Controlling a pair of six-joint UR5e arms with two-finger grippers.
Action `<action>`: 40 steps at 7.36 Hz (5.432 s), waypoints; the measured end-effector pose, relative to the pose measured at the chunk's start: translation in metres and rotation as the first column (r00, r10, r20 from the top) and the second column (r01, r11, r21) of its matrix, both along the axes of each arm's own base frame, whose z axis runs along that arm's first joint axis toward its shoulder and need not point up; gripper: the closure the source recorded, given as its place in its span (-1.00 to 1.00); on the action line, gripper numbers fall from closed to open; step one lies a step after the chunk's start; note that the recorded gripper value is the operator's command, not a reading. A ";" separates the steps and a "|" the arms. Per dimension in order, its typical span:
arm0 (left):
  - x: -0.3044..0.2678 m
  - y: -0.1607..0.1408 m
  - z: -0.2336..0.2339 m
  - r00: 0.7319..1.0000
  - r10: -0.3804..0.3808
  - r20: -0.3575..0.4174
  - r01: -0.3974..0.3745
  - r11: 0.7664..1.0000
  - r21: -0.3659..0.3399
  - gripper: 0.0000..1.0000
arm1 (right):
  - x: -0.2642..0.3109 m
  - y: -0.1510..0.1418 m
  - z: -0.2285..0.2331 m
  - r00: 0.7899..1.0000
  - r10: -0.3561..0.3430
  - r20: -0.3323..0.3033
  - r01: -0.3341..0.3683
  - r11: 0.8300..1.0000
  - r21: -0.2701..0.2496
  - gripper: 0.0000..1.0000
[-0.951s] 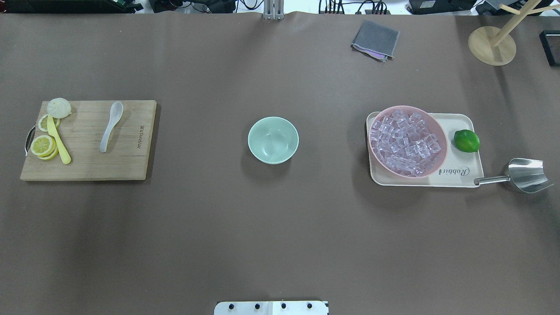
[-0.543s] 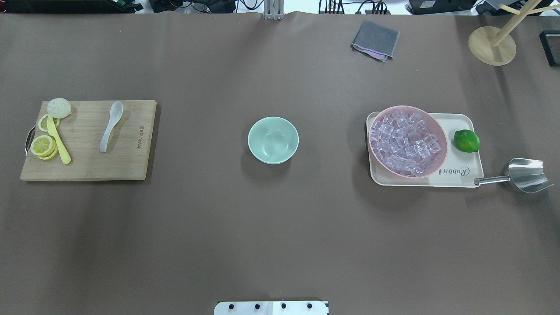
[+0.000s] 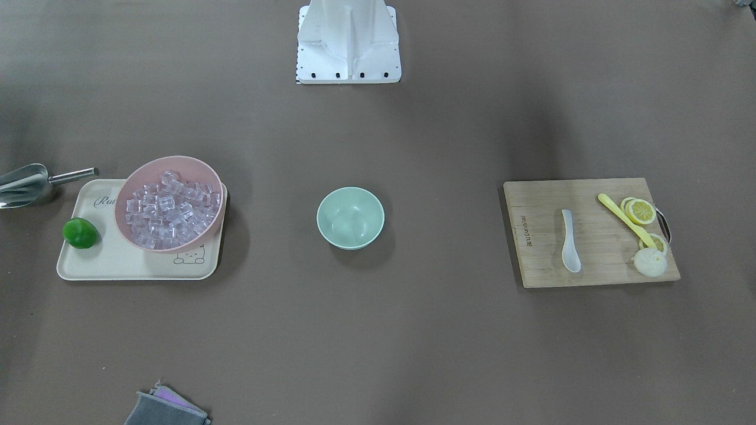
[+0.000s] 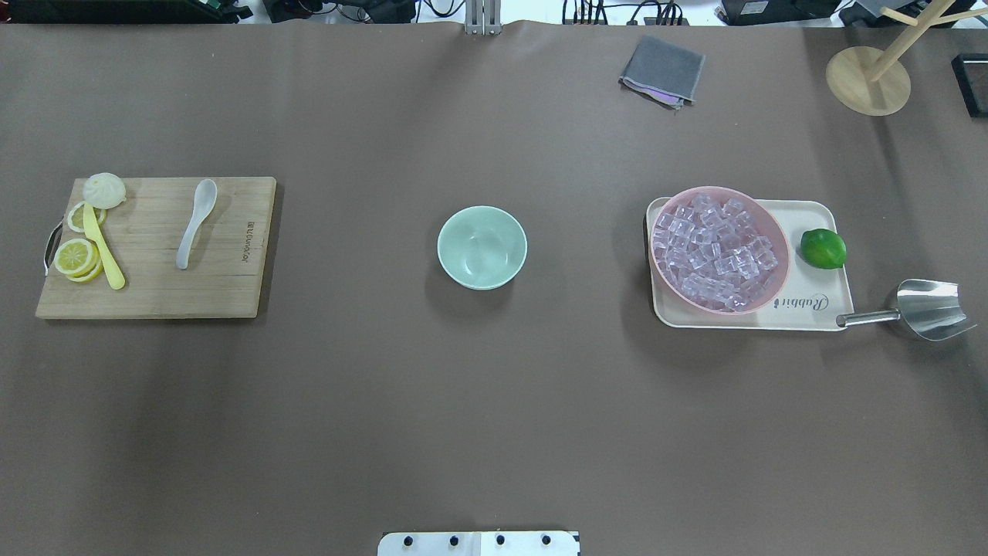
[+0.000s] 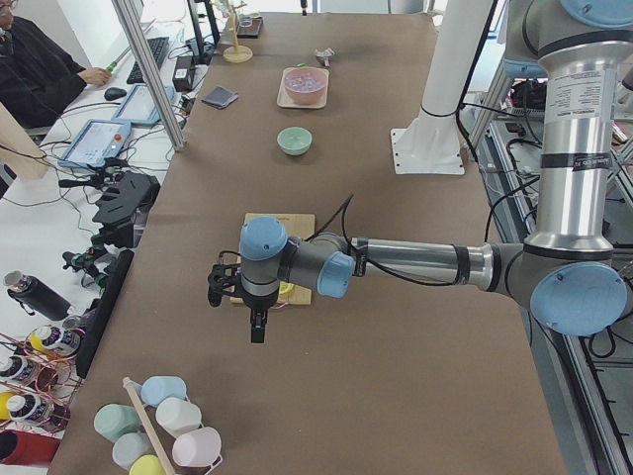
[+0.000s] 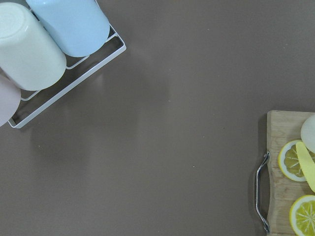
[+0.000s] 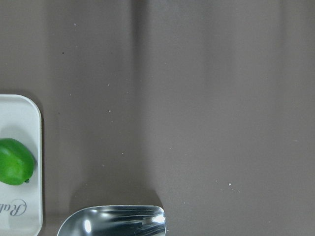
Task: Put spoon and ice into bowl
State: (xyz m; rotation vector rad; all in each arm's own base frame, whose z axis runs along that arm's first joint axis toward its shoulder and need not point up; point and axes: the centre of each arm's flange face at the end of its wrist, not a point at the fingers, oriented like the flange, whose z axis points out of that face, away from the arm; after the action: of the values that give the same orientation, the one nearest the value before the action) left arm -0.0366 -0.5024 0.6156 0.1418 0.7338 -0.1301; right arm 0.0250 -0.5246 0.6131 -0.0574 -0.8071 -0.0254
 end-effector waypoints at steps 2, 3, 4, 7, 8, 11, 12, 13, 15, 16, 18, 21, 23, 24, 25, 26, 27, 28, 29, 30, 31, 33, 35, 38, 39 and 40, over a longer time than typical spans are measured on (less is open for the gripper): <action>0.001 -0.007 -0.024 1.000 0.005 -0.008 -0.005 0.999 0.053 -0.96 | 0.000 -0.004 -0.006 1.000 0.000 0.000 0.000 1.000 0.012 -1.00; 0.003 -0.015 -0.046 1.000 0.006 -0.013 -0.005 0.995 0.096 -0.96 | -0.001 -0.009 -0.013 1.000 -0.001 0.002 0.001 1.000 0.026 -1.00; 0.010 -0.023 -0.068 1.000 0.019 -0.018 -0.016 0.990 0.139 -0.96 | -0.003 -0.020 -0.026 1.000 -0.004 0.004 0.003 0.999 0.052 -1.00; 0.058 -0.037 -0.101 0.995 0.087 -0.040 -0.079 0.981 0.176 -0.97 | -0.013 -0.039 -0.052 0.996 -0.014 0.085 0.007 0.997 0.083 -1.00; 0.087 -0.043 -0.118 0.990 0.127 -0.057 -0.115 0.977 0.180 -0.96 | -0.017 -0.038 -0.053 0.994 -0.020 0.109 0.011 0.996 0.085 -1.00; 0.197 -0.056 -0.180 0.974 0.200 -0.111 -0.182 0.971 0.154 -0.95 | -0.030 -0.046 -0.069 0.992 -0.027 0.125 0.015 0.995 0.099 -1.00; 0.240 -0.052 -0.193 0.974 0.201 -0.107 -0.187 0.973 0.133 -0.94 | -0.042 -0.051 -0.077 0.992 -0.015 0.128 0.005 0.997 0.077 -1.00; 0.280 -0.045 -0.198 0.975 0.203 -0.090 -0.192 0.974 0.124 -0.94 | -0.053 -0.053 -0.081 0.991 -0.009 0.130 0.001 0.998 0.061 -1.00; 0.336 -0.040 -0.176 0.976 0.211 -0.060 -0.199 0.967 0.156 -0.93 | -0.064 -0.055 -0.092 0.991 0.006 0.134 -0.013 0.998 0.056 -1.00; 0.350 -0.041 -0.158 0.975 0.214 -0.058 -0.201 0.963 0.180 -0.84 | -0.069 -0.056 -0.101 0.991 0.016 0.135 -0.023 0.998 0.050 -1.00; 0.358 -0.041 -0.141 0.974 0.221 -0.056 -0.206 0.957 0.203 -0.63 | -0.086 -0.057 -0.120 0.991 0.026 0.132 -0.032 0.999 0.040 -1.00; 0.362 -0.036 -0.131 0.972 0.231 -0.049 -0.218 0.955 0.199 -0.18 | -0.097 -0.060 -0.131 0.991 0.021 0.132 -0.027 0.999 0.043 -1.00; 0.362 -0.034 -0.127 0.972 0.232 -0.046 -0.220 0.956 0.194 0.24 | -0.098 -0.060 -0.132 0.991 0.020 0.133 -0.026 0.999 0.044 -1.00; 0.362 -0.034 -0.126 0.972 0.233 -0.045 -0.220 0.956 0.193 0.27 | -0.099 -0.060 -0.132 0.991 0.020 0.133 -0.026 0.999 0.044 -1.00; 0.362 -0.034 -0.125 0.971 0.233 -0.044 -0.221 0.956 0.191 0.30 | -0.099 -0.060 -0.132 0.991 0.020 0.133 -0.026 0.999 0.044 -1.00; 0.362 -0.034 -0.124 0.971 0.234 -0.043 -0.222 0.957 0.189 0.30 | -0.099 -0.060 -0.132 0.991 0.020 0.133 -0.026 0.999 0.044 -1.00; 0.363 -0.034 -0.122 0.971 0.234 -0.041 -0.223 0.957 0.186 0.31 | -0.099 -0.060 -0.131 0.991 0.020 0.133 -0.026 0.999 0.043 -1.00; 0.364 -0.034 -0.121 0.971 0.236 -0.040 -0.225 0.957 0.184 0.57 | -0.099 -0.060 -0.131 0.991 0.020 0.133 -0.026 0.999 0.043 -1.00; 0.365 -0.034 -0.120 0.971 0.237 -0.039 -0.226 0.957 0.181 1.00 | -0.099 -0.060 -0.131 0.991 0.020 0.132 -0.026 0.999 0.042 -1.00; 0.366 -0.035 -0.121 0.971 0.238 -0.039 -0.227 0.957 0.181 1.00 | -0.099 -0.060 -0.131 0.991 0.020 0.132 -0.026 0.999 0.041 -1.00; 0.367 -0.035 -0.123 0.970 0.241 -0.044 -0.229 0.956 0.182 1.00 | -0.099 -0.060 -0.131 0.991 0.020 0.133 -0.026 0.999 0.040 -1.00; 0.353 -0.040 -0.145 0.966 0.246 -0.085 -0.227 0.956 0.185 1.00 | -0.099 -0.062 -0.133 0.991 0.020 0.134 -0.026 0.999 0.044 -1.00; 0.330 -0.052 -0.214 0.964 0.233 -0.126 -0.205 0.958 0.198 1.00 | -0.100 -0.064 -0.141 0.990 0.018 0.137 -0.026 0.998 0.057 -1.00; 0.341 -0.061 -0.330 0.950 0.291 -0.111 -0.252 0.928 0.276 1.00 | -0.105 -0.061 -0.158 0.988 0.046 0.148 -0.053 0.998 0.041 -1.00; 0.355 -0.055 -0.346 0.932 0.353 -0.078 -0.311 0.892 0.328 1.00 | -0.113 -0.058 -0.165 0.987 0.055 0.148 -0.059 0.998 0.024 -1.00; 0.370 -0.047 -0.360 0.911 0.409 -0.051 -0.360 0.851 0.381 1.00 | -0.121 -0.055 -0.167 0.988 0.053 0.147 -0.056 0.998 0.016 -1.00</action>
State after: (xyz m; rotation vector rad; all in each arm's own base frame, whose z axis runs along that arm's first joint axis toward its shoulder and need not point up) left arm 0.3332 -0.5490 0.2554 0.3396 0.8998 0.3909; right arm -0.0959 -0.5798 0.4459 -0.0143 -0.9551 0.0146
